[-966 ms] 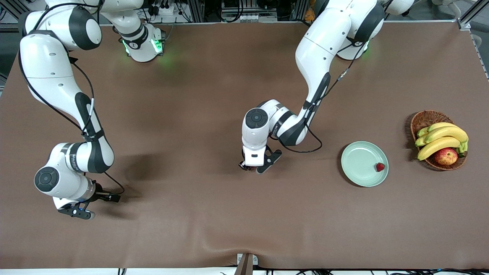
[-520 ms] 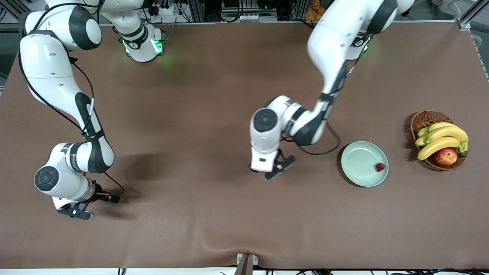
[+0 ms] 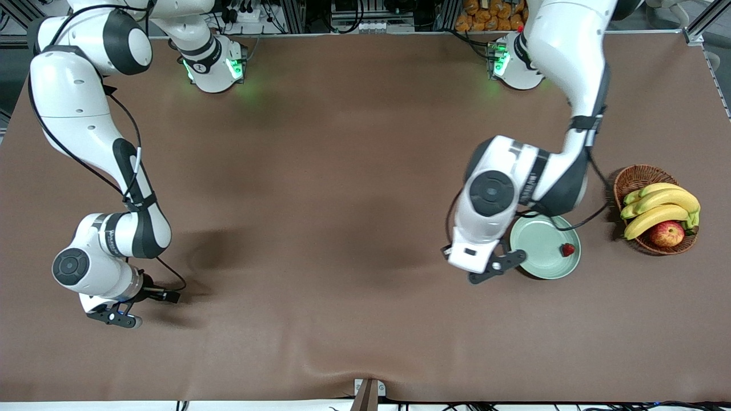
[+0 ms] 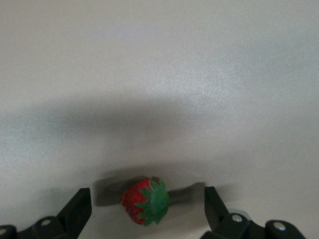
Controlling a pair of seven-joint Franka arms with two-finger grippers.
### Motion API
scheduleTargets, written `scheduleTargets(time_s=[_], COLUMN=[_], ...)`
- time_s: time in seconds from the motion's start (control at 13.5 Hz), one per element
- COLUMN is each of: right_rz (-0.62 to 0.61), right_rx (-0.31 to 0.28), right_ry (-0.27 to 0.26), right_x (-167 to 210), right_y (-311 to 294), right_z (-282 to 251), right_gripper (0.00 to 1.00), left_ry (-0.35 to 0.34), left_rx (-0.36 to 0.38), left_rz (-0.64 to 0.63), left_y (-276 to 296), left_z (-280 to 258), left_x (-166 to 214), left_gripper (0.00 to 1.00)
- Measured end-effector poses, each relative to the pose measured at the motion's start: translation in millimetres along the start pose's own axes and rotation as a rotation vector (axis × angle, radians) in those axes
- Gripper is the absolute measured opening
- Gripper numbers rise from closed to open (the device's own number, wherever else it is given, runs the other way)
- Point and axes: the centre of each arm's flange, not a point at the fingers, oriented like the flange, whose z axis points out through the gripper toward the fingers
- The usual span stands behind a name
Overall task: Collect all strawberries into plate
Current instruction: 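Place the strawberry on the green plate with the left gripper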
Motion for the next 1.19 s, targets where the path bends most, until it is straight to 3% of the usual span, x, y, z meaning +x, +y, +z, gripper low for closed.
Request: scheduleTargets(time_s=[0.15,0.3,0.45,0.67,1.04,1.19], right_rz=[0.000,0.001,0.002,0.001,-0.010,-0.041], right_rx=[0.000,0.000,0.001,0.004,0.009,0.038], right_ry=[-0.001,-0.001,0.001,0.006,0.007,0.026], right_x=[0,0,0,1,2,2], right_y=[0,0,0,-2,-9,-37], right_z=[0,1,0,-5,-14,-44], right_gripper=[1.00,0.94,0.73,0.39,0.37,0.37], left_ry=[-0.057,-0.116,-0.151,-0.137,-0.100,-0.092], left_rx=[0.038,0.064,0.069,0.036,0.022,0.017], left_rz=[0.110,0.178,0.242,0.295,0.290,0.284], left_y=[-49,-91,-118,-152,-193,-197], left_z=[20,43,66,111,147,144], left_x=[12,18,16,17,29,33], left_gripper=[0.35,0.35,0.35,0.35,0.40,0.57])
